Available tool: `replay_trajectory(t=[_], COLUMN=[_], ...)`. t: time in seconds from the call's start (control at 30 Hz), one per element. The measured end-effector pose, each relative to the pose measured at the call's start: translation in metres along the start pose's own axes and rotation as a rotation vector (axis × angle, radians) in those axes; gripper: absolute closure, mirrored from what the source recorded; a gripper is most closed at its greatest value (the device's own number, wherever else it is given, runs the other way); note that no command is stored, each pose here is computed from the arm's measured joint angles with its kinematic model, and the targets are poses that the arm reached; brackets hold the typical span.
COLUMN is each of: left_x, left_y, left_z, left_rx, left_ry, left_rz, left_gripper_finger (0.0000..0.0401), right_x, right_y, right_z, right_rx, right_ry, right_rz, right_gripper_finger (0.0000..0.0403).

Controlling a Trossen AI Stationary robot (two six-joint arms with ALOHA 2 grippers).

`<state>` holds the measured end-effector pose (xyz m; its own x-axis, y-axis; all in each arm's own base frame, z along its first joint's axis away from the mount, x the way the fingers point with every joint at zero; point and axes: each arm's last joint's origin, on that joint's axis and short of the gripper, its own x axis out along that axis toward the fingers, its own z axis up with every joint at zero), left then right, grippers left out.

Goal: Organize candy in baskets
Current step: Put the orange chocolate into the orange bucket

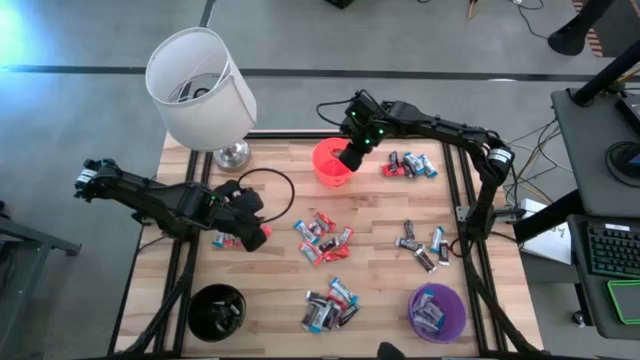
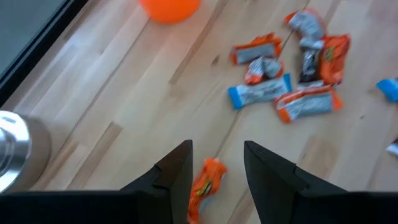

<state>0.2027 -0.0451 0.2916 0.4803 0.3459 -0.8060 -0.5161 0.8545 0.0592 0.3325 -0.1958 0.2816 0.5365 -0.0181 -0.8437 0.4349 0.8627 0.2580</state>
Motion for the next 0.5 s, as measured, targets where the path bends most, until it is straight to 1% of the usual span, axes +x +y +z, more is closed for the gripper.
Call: replay_trajectory(t=[0.13,0.3,0.4,0.5], left_x=[-0.0001,-0.0003,-0.0003,-0.0003], left_y=[0.0028,0.0036,0.0034,0.0035], left_z=[-0.0036,-0.0064,-0.0065,-0.0066], left_rx=[0.015,0.027,0.027,0.027], left_ry=[0.038,0.086,0.090,0.091], left_rz=[0.021,0.004,0.000,0.000], left_gripper_finger=[0.0275,0.0275,0.0275,0.0275], right_x=[-0.0001,0.0008,0.0009,0.0002], right_y=[0.0002,0.0000,0.0006,0.0010], right_z=[0.0005,0.0006,0.0013,0.0037], right_rx=[-0.003,-0.006,-0.010,-0.011], right_ry=[-0.005,-0.004,-0.012,-0.037], right_rz=[0.001,0.001,0.002,-0.001], right_gripper_finger=[0.0390,0.0383,0.0358,0.0323])
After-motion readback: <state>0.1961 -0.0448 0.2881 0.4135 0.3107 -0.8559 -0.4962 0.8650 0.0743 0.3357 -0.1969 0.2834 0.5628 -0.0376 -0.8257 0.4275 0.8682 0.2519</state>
